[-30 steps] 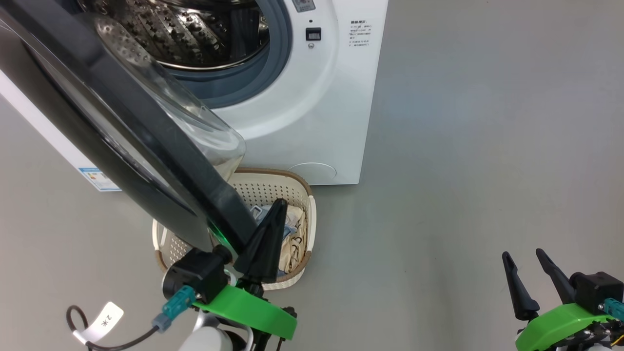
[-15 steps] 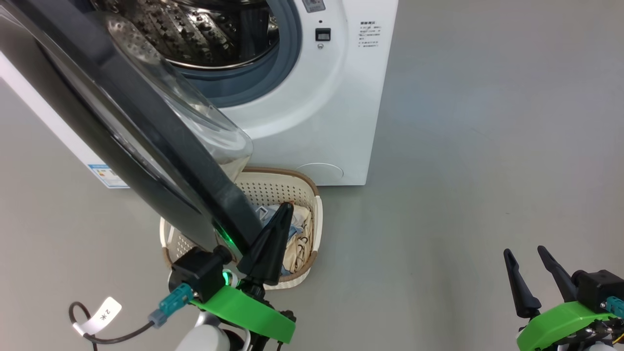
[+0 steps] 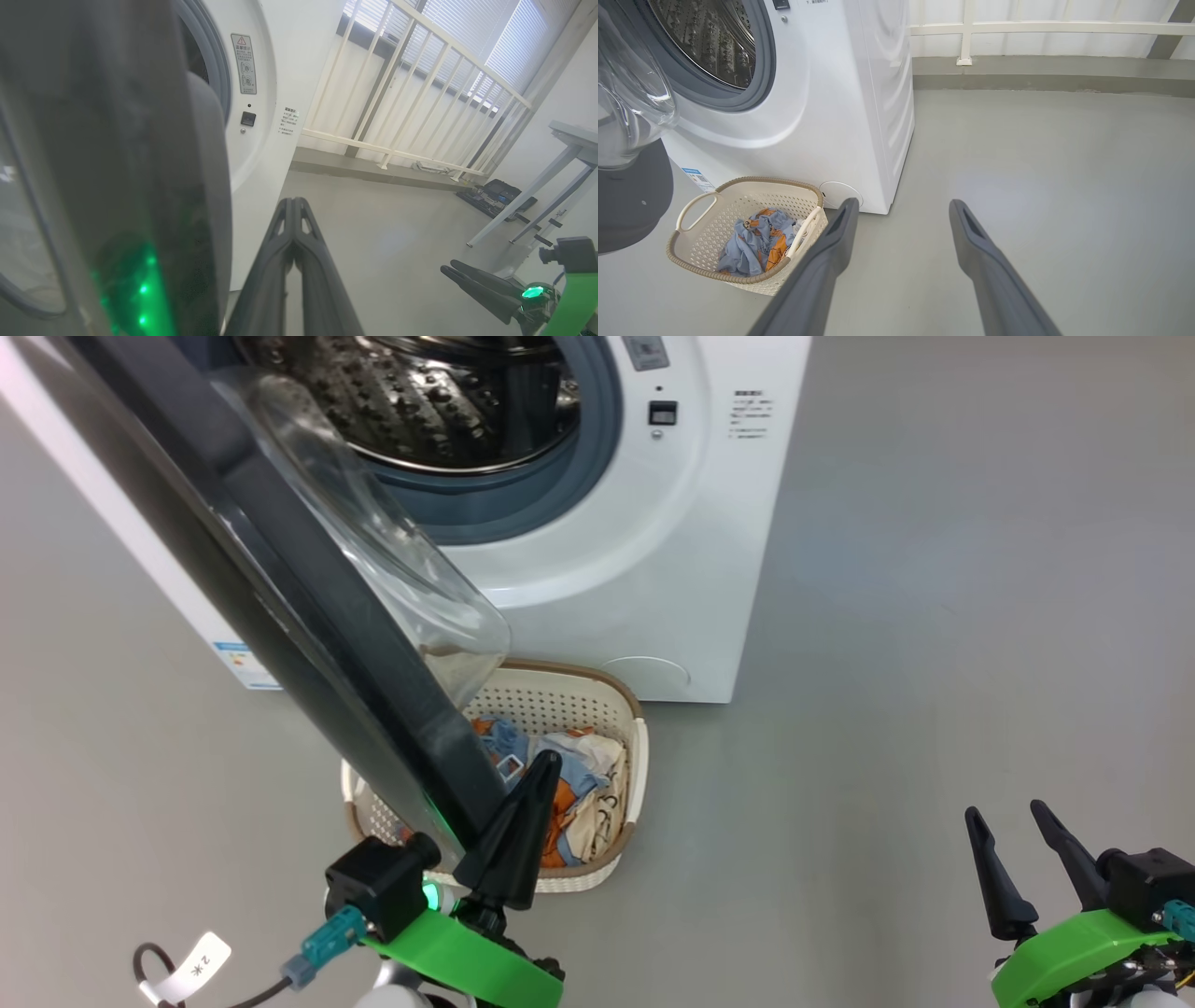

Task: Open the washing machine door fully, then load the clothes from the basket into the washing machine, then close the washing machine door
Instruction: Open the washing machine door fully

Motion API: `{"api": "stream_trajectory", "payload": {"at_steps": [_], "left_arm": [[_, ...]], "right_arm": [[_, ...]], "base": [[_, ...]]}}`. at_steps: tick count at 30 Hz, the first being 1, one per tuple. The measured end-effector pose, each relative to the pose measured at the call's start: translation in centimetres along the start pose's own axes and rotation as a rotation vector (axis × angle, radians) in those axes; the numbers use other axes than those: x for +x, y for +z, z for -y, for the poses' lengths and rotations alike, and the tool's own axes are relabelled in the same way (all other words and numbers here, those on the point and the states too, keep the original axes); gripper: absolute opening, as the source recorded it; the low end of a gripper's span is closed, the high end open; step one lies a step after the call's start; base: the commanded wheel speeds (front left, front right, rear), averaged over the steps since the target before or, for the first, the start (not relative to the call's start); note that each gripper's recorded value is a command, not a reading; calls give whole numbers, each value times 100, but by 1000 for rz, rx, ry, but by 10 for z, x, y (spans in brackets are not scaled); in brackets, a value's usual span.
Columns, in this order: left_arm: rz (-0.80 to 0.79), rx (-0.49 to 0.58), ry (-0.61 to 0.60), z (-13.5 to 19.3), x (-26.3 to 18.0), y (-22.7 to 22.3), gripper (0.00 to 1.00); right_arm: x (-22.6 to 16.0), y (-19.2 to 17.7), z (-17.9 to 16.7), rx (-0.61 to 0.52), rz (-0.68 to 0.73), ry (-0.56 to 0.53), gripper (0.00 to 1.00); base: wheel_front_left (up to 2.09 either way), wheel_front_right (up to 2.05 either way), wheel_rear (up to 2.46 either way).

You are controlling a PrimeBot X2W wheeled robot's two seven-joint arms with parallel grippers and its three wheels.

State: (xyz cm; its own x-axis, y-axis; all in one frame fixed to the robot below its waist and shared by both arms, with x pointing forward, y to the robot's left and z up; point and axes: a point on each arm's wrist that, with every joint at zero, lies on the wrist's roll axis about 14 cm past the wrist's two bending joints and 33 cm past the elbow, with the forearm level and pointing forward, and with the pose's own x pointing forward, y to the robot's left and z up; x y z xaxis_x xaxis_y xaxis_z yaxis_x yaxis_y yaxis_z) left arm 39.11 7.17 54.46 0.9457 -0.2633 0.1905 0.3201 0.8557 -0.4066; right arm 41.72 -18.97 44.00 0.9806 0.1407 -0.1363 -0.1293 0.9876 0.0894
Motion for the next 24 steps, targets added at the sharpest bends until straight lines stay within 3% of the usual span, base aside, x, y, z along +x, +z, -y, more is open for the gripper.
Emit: {"api": "stream_trajectory", "payload": {"at_steps": [24], "left_arm": [[40, 39, 200, -43, -47, 18, 0]], "right_arm": [[41, 3, -55, -25, 6, 171, 100]], "base": [[0, 0, 0]]}}
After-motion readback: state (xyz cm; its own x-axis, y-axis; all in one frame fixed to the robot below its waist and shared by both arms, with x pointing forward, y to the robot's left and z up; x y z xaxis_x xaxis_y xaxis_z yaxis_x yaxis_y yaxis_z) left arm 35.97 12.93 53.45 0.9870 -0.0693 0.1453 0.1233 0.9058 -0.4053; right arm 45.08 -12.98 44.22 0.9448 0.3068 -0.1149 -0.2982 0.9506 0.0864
